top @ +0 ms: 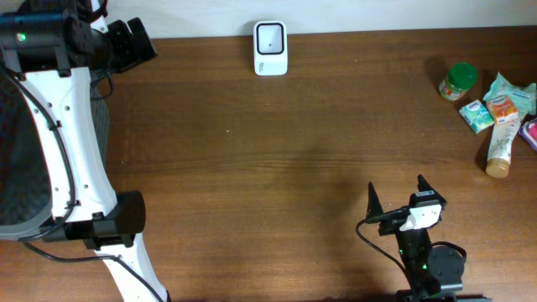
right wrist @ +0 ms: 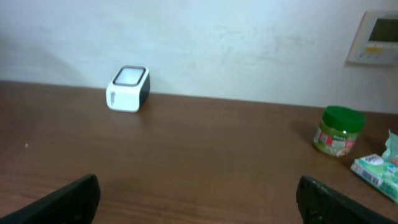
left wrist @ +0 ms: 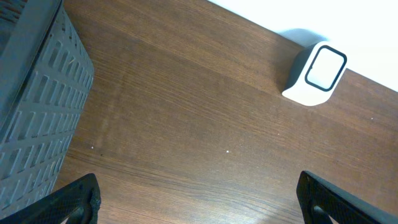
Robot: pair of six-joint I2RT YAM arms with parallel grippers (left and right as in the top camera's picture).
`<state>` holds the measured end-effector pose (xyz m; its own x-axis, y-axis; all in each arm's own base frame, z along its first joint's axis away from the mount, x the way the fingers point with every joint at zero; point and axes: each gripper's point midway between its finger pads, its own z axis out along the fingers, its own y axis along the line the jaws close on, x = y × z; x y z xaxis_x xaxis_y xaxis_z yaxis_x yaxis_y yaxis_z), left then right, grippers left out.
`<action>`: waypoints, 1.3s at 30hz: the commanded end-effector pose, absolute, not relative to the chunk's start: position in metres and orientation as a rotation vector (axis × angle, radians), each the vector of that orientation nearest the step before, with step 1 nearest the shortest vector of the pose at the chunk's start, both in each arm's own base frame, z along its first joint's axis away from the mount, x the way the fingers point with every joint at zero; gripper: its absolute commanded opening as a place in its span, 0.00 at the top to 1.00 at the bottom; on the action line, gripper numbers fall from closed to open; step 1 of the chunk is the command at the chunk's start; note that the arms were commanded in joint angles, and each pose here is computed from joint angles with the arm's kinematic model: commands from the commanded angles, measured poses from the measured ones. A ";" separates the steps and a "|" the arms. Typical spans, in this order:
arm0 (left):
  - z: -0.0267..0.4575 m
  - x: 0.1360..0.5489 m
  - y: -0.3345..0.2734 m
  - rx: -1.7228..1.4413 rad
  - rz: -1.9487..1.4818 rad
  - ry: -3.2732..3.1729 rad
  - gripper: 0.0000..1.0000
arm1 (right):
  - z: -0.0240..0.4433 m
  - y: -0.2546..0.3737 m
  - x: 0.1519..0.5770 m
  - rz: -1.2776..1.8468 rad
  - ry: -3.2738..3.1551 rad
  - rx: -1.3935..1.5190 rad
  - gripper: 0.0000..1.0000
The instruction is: Scan the item barcode
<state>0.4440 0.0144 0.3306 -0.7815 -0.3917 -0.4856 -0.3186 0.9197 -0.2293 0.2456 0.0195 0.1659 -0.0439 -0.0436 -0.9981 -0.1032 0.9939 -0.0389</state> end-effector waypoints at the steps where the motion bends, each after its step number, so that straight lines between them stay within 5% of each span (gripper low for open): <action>1: 0.338 0.440 0.015 -0.486 -0.182 2.521 0.01 | 0.157 0.013 0.246 0.008 1.639 -0.116 0.01; 31: 0.342 0.438 0.019 -0.490 -0.137 2.508 0.01 | 0.157 0.011 0.246 -0.003 1.638 -0.110 0.01; 39: 0.373 0.392 -0.016 -0.277 -0.012 2.486 0.01 | 0.157 0.011 0.246 -0.003 1.638 -0.110 0.01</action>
